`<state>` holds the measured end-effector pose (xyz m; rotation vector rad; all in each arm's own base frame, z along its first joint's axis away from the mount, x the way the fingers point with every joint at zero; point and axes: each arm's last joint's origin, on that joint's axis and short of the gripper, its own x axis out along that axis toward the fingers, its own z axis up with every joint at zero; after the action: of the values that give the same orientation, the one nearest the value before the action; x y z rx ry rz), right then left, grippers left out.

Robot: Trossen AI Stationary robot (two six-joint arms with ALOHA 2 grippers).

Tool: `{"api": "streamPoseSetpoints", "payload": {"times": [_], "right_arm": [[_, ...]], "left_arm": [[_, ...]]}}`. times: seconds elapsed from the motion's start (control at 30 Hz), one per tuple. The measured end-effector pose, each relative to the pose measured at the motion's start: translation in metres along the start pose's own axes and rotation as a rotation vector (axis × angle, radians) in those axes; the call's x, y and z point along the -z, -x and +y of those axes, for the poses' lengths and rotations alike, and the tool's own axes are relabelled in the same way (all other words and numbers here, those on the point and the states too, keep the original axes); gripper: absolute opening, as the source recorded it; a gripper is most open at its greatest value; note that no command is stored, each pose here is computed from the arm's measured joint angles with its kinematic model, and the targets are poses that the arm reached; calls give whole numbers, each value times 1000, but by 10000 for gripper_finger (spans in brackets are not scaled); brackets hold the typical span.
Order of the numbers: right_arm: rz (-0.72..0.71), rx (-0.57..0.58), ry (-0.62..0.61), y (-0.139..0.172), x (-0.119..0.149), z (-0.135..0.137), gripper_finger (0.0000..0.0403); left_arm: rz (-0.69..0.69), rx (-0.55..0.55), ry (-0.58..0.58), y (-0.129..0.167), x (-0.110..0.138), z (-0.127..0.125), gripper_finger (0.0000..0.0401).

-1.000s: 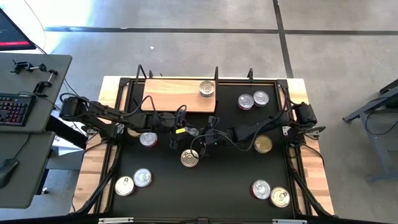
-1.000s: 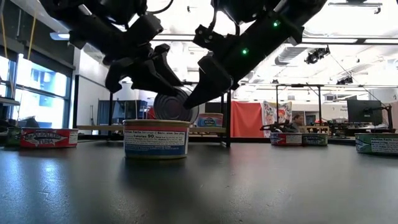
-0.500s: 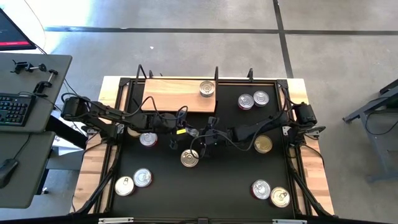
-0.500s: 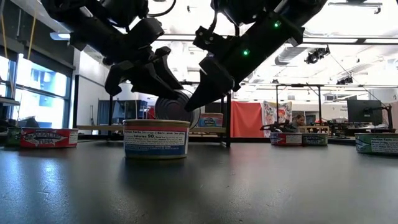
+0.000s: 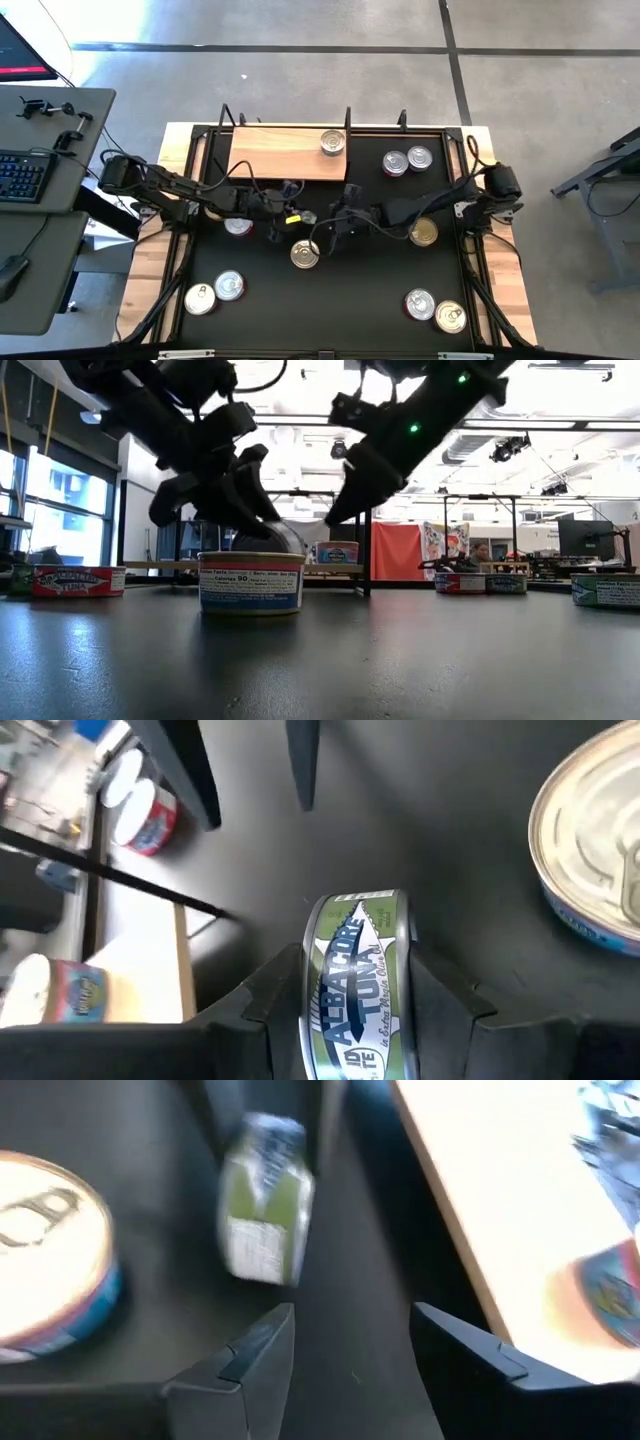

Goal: Stack canned seafood by type on shelf
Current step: Put the green tuna can on the shelf

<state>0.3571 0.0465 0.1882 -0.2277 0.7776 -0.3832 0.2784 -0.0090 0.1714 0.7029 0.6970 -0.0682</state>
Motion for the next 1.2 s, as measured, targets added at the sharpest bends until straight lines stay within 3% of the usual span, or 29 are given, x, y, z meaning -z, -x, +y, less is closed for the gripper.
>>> {"api": "streamPoseSetpoints", "payload": {"times": [0.13, 0.37, 0.43, 0.67, 0.77, 0.97, 1.2], "right_arm": [[47, 61, -6, 16, 5, 3, 193], [72, 129, -66, 25, 21, 18, 193], [66, 167, -77, 27, 27, 22, 193], [33, 243, -102, 28, 36, 25, 193], [33, 248, -100, 28, 36, 25, 193], [29, 247, -95, 28, 36, 25, 193], [25, 246, -98, 28, 35, 26, 193]], "left_arm": [[44, -104, -16, 5, -5, -2, 133], [215, -475, -63, 13, -7, 16, 133], [241, -538, -67, 13, -4, 27, 133], [308, -545, 17, 0, 38, 71, 133], [332, -518, 3, -7, 55, 82, 133], [358, -502, -12, -20, 73, 89, 134], [342, -452, -16, -21, 70, 83, 165]]}}
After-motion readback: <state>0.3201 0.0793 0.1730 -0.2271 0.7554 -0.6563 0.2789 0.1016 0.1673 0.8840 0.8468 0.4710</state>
